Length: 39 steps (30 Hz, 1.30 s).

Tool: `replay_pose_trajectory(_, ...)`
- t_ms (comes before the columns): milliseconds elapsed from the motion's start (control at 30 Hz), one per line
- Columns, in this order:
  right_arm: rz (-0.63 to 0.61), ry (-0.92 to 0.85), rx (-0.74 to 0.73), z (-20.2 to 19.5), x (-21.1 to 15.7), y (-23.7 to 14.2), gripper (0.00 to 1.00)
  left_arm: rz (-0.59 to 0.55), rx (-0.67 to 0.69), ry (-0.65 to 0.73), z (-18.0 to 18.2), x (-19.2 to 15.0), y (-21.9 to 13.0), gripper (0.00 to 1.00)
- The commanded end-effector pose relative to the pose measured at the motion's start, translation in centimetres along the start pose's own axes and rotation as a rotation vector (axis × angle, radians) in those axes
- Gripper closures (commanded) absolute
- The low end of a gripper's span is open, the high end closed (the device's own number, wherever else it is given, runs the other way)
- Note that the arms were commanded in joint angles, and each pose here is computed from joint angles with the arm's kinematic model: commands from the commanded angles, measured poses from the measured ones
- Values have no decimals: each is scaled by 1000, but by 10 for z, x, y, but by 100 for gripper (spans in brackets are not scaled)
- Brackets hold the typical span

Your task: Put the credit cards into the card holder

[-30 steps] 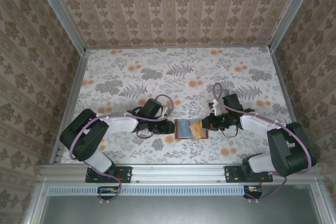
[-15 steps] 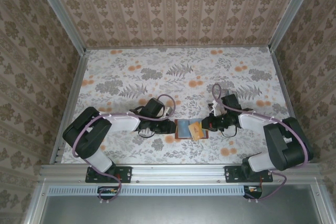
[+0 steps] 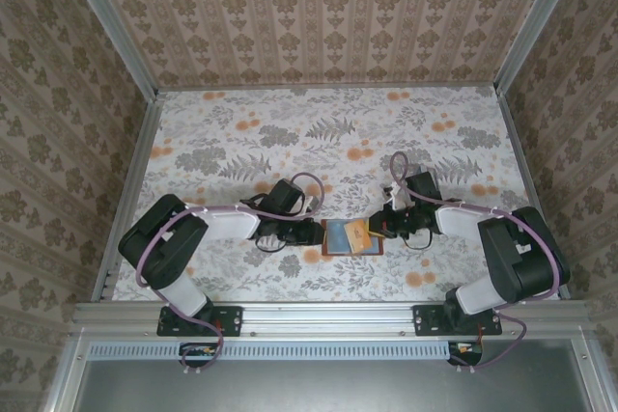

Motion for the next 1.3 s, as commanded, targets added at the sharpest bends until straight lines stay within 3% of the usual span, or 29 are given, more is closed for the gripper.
replay_pose_trajectory(0, -69, 6, -18, -1, 9, -2, 100, 21, 15, 8, 2, -4, 6, 73)
replay_pose_trajectory(1000, -256, 40, -85, 13, -7, 12, 100, 46, -4, -11, -5, -3, 16, 84)
replay_pose_trajectory(1267, -247, 86, -118, 11, -14, 21, 100, 49, 2, -15, -6, -4, 14, 84)
Point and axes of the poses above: each hand's point on the last joint's axis, 136 mm out from that joint toward the fingers, its own y axis out along the fingers, its own z axis along the line the jaws close on, x = y × z, the point moved 2 cm from there along -y, back along the fingers, and after that the axes turned 3 degrees about -y, right-handed, at the moved point
